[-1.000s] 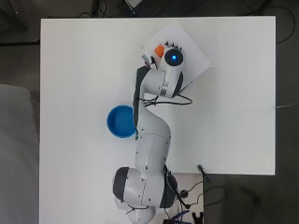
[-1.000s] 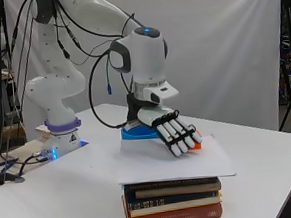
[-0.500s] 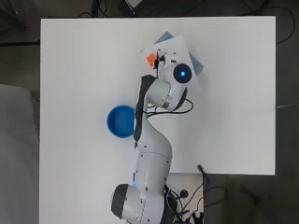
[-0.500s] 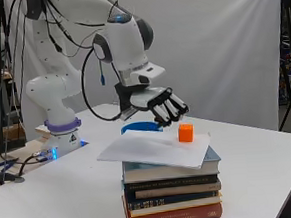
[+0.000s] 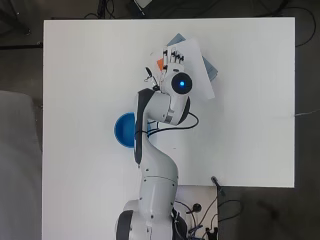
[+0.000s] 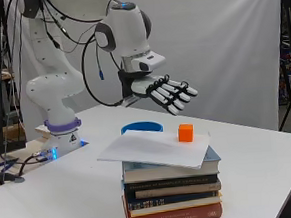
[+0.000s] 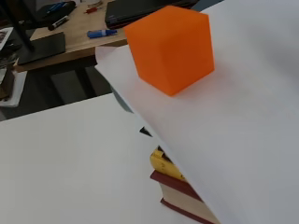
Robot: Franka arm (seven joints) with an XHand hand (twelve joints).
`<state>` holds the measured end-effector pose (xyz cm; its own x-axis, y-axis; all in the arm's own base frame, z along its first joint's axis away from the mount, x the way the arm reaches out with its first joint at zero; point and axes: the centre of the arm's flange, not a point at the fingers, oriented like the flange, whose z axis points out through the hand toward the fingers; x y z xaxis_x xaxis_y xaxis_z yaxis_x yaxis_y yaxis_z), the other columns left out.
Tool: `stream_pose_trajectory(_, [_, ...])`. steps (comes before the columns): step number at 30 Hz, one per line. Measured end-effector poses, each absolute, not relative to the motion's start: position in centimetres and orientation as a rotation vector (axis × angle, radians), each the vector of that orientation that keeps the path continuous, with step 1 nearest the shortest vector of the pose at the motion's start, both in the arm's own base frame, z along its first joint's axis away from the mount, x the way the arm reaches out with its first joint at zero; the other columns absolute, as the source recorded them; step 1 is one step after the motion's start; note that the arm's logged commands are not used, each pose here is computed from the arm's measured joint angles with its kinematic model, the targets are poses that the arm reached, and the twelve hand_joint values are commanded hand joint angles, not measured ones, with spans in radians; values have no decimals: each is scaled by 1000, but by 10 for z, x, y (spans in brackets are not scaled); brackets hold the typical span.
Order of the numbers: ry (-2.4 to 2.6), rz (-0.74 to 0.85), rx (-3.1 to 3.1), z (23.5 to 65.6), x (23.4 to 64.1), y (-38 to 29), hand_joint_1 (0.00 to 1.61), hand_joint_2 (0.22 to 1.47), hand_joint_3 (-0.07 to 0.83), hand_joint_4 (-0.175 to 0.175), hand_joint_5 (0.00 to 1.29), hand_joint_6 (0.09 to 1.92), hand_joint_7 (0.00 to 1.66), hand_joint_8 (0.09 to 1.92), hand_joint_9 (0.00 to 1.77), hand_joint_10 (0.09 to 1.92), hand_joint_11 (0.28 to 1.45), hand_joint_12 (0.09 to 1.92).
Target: Teleoperate dual arm-hand system to pick and place objects
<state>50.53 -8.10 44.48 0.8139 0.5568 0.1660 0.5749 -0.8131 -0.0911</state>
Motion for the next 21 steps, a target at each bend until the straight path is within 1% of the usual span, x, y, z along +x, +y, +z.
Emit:
stream_pose_trajectory(3, [-1067,-171,-2792,431,499,-66,341,971,0,81,120,87,176,87,348,87,456,87])
stream_pose_trajectory(7, [-1156,-115,-2722,405,493,-43,354,970,0,78,102,87,169,87,343,87,458,87])
stream_pose_trajectory(9, [-1147,-114,-2721,402,499,-38,362,970,0,76,110,87,175,87,342,87,459,87])
stream_pose_trajectory(15, [-1077,-144,-2760,408,534,-42,405,970,0,65,168,87,234,87,374,87,466,87])
stream_pose_trajectory(18, [-1032,-126,-2807,411,547,-49,411,984,4,61,199,87,275,87,404,87,477,87])
stream_pose_trajectory(21, [-978,-88,-2853,406,553,-68,421,994,3,66,235,87,313,87,432,87,489,87])
